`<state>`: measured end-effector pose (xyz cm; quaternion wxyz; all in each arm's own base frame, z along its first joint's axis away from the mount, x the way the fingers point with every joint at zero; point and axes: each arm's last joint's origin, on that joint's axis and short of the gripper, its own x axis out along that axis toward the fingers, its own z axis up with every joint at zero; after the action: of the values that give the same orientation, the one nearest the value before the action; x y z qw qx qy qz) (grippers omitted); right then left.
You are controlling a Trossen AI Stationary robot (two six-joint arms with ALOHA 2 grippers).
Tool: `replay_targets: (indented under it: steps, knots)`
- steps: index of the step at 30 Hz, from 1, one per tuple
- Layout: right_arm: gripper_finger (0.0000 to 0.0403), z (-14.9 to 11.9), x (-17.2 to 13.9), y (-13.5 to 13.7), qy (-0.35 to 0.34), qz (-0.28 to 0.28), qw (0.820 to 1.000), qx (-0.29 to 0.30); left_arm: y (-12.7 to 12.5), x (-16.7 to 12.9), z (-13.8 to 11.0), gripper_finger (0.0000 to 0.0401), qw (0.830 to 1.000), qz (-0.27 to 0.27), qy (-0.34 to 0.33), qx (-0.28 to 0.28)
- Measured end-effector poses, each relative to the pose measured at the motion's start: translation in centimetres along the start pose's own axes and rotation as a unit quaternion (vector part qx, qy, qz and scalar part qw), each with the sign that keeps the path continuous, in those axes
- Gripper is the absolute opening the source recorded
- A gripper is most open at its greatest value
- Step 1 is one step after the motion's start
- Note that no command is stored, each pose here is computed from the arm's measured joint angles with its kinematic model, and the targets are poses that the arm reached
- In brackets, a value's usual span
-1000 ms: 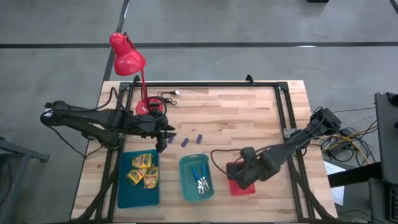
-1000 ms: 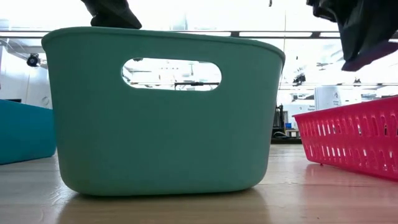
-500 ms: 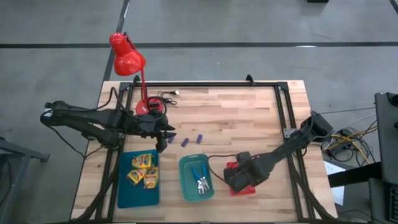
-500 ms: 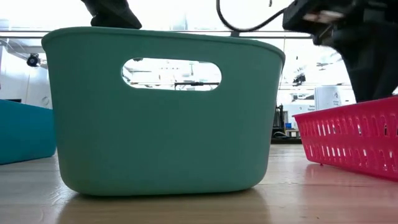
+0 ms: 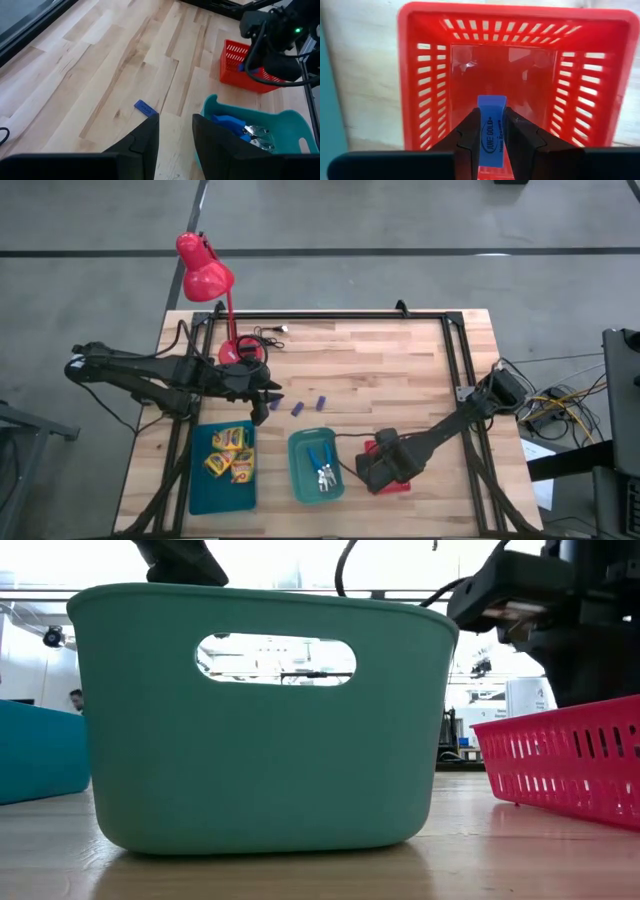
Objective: Pick & Place School Supplies
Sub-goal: Put the purple eraser into the red bin
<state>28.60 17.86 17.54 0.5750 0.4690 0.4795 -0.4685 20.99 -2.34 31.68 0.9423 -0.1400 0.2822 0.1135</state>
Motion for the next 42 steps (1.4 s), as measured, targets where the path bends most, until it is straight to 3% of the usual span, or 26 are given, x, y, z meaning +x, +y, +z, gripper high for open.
replay_targets:
  steps: [7, 15, 28, 37, 42]
  knots:
    - [0.0068, -0.1, 1.8, -0.3, 0.015, 0.027, 1.0, 0.008, 0.0, 0.0, 0.0, 0.0122, 1.0, 0.0, 0.0, 0.0]
    - [0.0074, -0.2, 1.7, -0.2, 0.017, 0.035, 0.999, 0.005, 0.0, 0.0, 0.0, 0.0122, 1.0, 0.001, 0.0, 0.0]
    - [0.017, 0.1, 1.2, -0.3, 0.002, 0.039, 0.999, 0.0, 0.0, 0.0, 0.0, 0.0122, 1.0, 0.004, -0.001, 0.0]
    - [0.0166, 1.9, -4.1, -1.9, -0.041, 0.101, 0.994, -0.018, 0.0, 0.0, 0.0, 0.0122, 1.0, 0.004, 0.0, 0.0]
    - [0.0158, 3.7, -7.2, -3.6, -0.116, 0.144, 0.98, -0.075, 0.0, 0.0, -0.1, 0.0122, 1.0, 0.004, 0.001, 0.001]
